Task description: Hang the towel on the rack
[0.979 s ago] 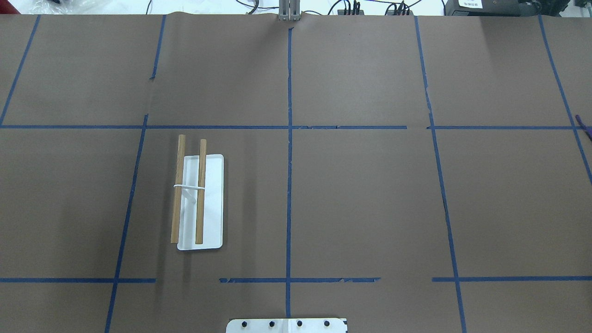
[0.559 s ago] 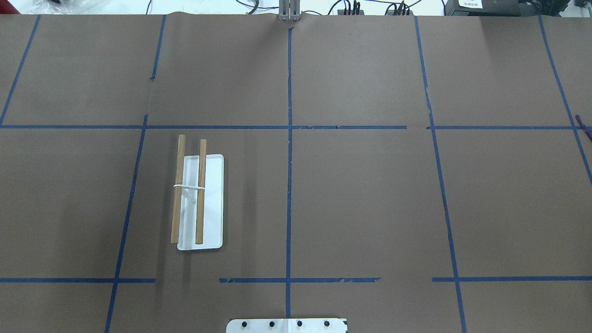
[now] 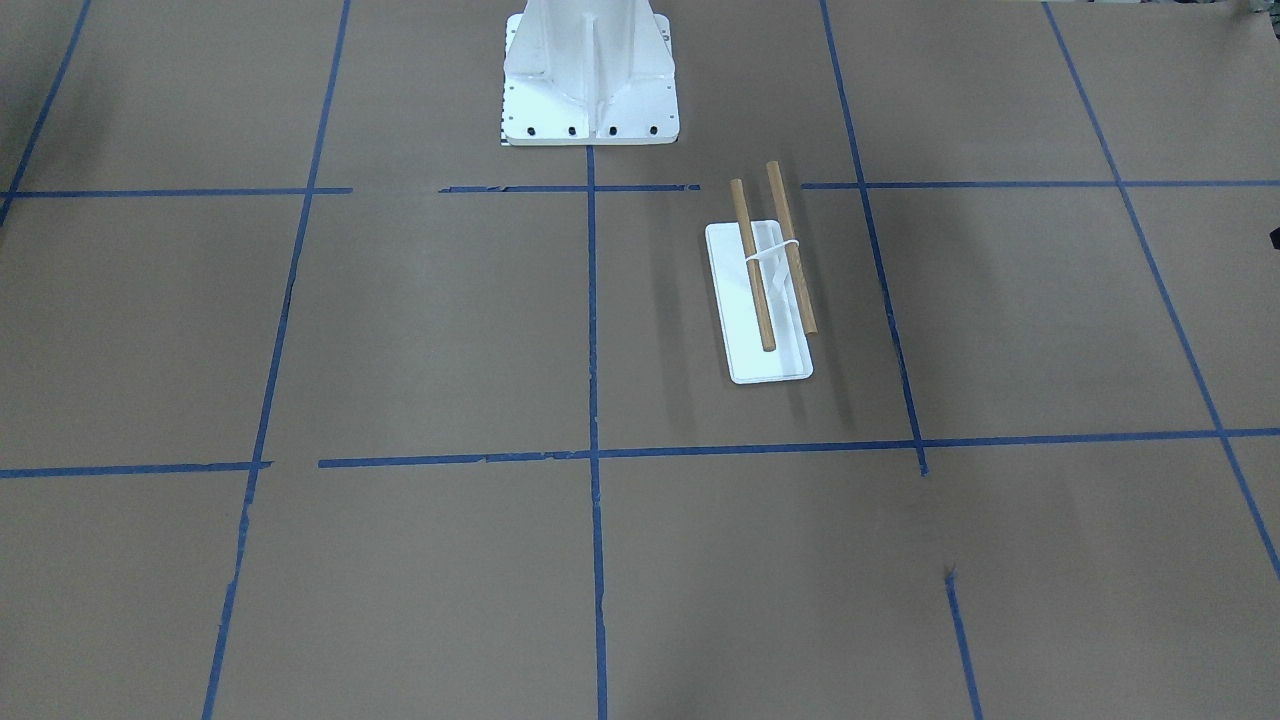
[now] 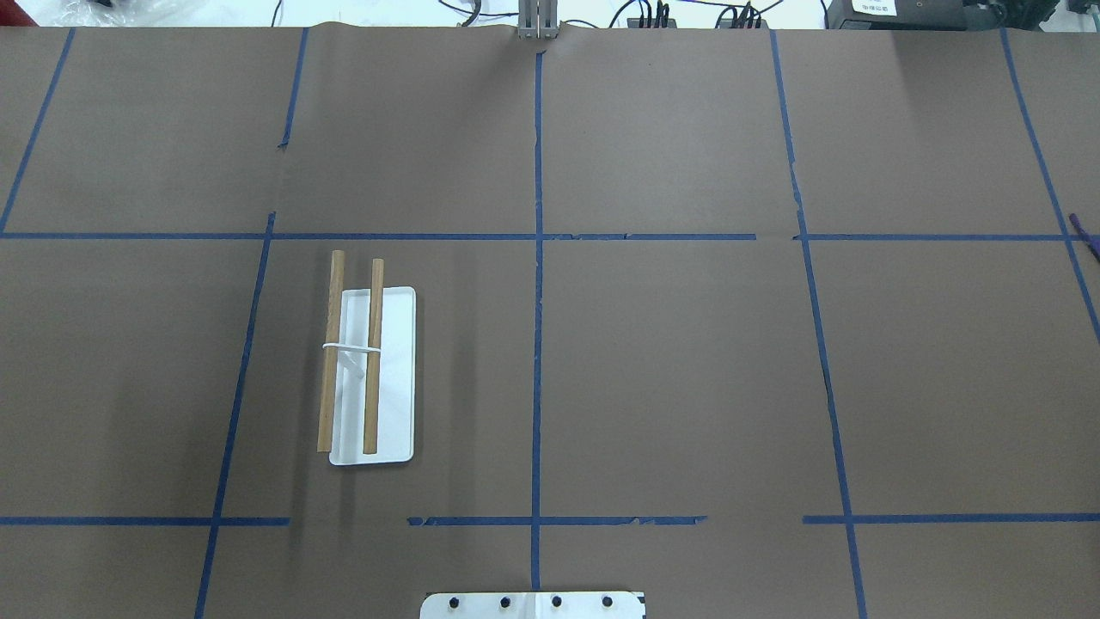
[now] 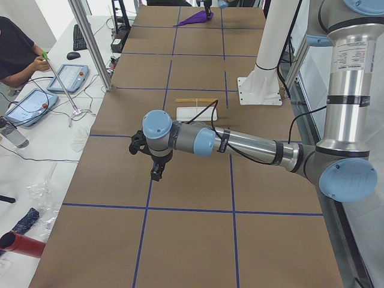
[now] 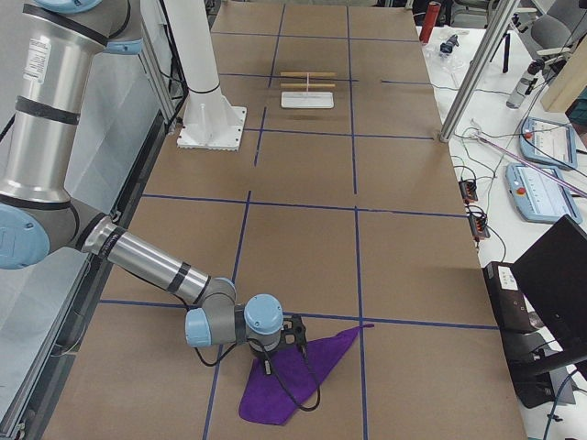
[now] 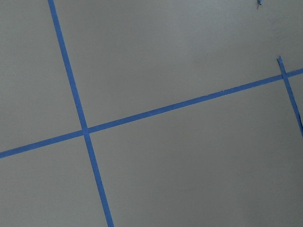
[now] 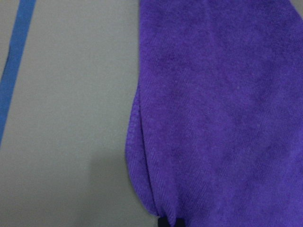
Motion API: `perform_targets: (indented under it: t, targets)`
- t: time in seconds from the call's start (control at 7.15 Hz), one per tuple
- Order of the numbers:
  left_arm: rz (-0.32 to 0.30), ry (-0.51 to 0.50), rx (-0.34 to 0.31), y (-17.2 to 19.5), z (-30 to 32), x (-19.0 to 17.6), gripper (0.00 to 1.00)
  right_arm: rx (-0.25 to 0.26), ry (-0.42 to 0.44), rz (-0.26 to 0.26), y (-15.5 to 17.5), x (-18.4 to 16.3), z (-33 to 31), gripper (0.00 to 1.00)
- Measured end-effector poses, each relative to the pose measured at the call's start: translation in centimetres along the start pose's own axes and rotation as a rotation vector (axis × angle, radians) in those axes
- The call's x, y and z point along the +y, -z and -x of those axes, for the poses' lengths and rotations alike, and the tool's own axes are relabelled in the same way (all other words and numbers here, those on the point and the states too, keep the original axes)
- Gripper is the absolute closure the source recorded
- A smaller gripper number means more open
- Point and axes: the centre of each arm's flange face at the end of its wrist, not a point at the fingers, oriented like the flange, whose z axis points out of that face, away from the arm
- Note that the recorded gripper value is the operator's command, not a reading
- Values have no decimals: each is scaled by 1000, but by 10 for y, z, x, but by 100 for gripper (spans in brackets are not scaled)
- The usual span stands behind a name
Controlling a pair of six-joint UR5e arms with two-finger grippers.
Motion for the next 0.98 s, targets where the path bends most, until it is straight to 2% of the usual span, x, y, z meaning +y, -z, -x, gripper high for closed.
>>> perform_targets:
  t: [0.28, 0.42, 0.7, 0.98]
  targets:
    - [-3, -3, 0, 1, -1, -1, 0, -27, 16, -30, 12, -13, 11, 100]
    - [-5, -7, 0, 2, -3, -3, 0, -57, 26, -67, 31, -22, 24, 100]
    - [-19, 0, 12, 7, -10, -8, 0, -126, 0, -130, 103, -53, 67, 100]
    - [-57, 111, 63, 15, -24, -18, 0, -179, -107, -177, 187, -92, 136, 100]
